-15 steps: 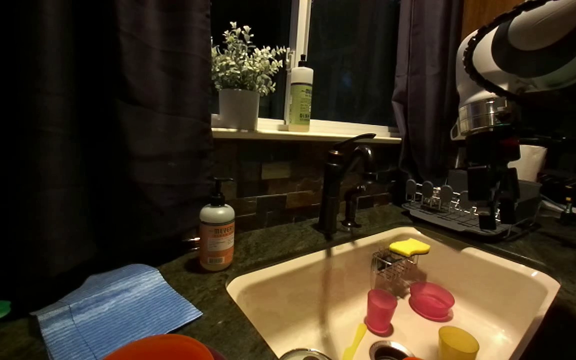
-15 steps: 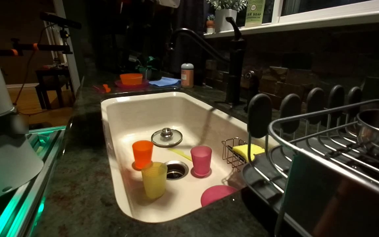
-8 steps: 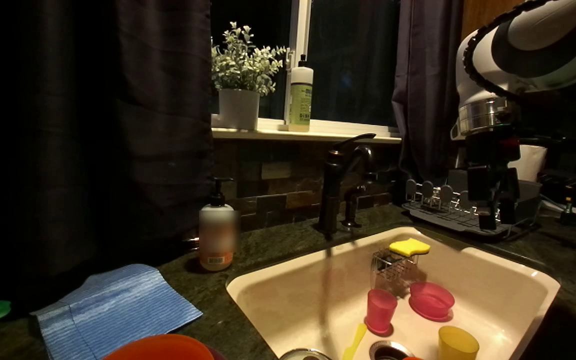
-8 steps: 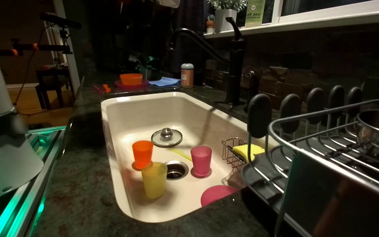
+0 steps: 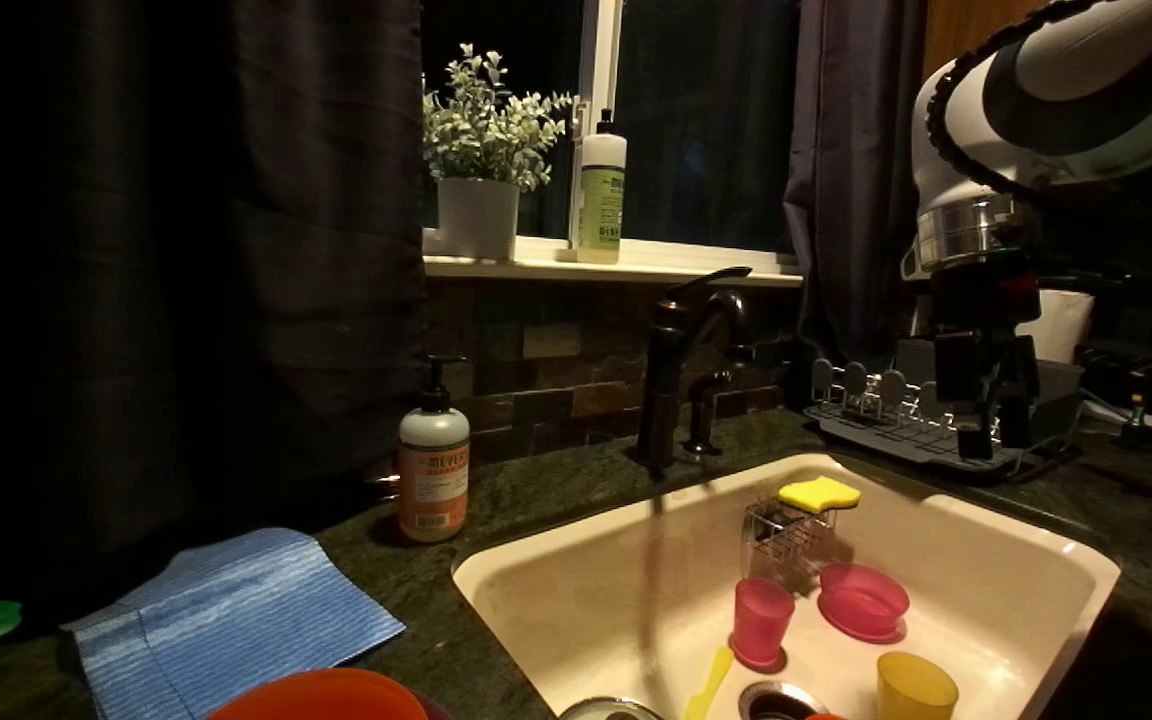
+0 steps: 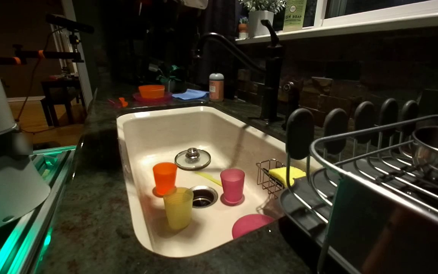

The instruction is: Remove the orange cup from the sink

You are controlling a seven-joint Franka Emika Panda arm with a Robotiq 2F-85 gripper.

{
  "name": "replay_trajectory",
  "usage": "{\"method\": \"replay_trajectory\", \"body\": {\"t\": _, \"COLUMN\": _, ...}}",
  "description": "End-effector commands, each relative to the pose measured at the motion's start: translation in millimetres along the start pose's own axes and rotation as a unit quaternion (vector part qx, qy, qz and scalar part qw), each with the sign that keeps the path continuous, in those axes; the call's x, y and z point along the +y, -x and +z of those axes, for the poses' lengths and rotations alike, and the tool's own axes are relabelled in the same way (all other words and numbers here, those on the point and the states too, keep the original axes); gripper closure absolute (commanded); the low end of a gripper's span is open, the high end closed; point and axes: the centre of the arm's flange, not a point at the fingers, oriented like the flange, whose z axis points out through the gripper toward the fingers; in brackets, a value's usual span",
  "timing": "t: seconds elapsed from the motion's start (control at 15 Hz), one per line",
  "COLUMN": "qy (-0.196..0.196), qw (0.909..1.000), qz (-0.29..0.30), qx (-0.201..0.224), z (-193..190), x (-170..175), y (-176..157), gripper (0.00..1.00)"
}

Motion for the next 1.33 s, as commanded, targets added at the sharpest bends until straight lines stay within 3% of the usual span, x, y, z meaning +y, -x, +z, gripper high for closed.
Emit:
{"method": "replay_trajectory", "body": {"t": 0.0, "qy": 0.000, "qw": 1.0000, "qz": 0.000, "qx": 0.000, "z": 0.0, "x": 0.0, "y": 0.0, "gripper": 0.00}}
{"method": "replay_trajectory", "body": {"t": 0.27, "qy": 0.013, "qw": 0.9999, "qz": 0.010, "qx": 0.001, "z": -1.8, "x": 28.1, "y": -5.3, "gripper": 0.00}}
{"method": "replay_trajectory", "body": {"t": 0.4, "qy": 0.052, "qw": 0.9974, "qz": 0.035, "qx": 0.035, "z": 1.3, "x": 42.7, "y": -8.4, "gripper": 0.00}}
{"method": "replay_trajectory", "body": {"t": 0.6, "qy": 0.056, "qw": 0.9972, "qz": 0.039, "qx": 0.030, "z": 8.9, "x": 54.8, "y": -12.6, "gripper": 0.00}}
{"method": "replay_trajectory", "body": {"t": 0.87, "qy": -0.017, "qw": 0.9978, "qz": 0.063, "qx": -0.016, "z": 24.0, "x": 66.4, "y": -25.1, "gripper": 0.00}}
{"method": "replay_trajectory", "body": {"t": 1.27, "qy": -0.065, "qw": 0.9909, "qz": 0.114, "qx": -0.032, "z": 64.0, "x": 84.8, "y": -41.5, "gripper": 0.00}}
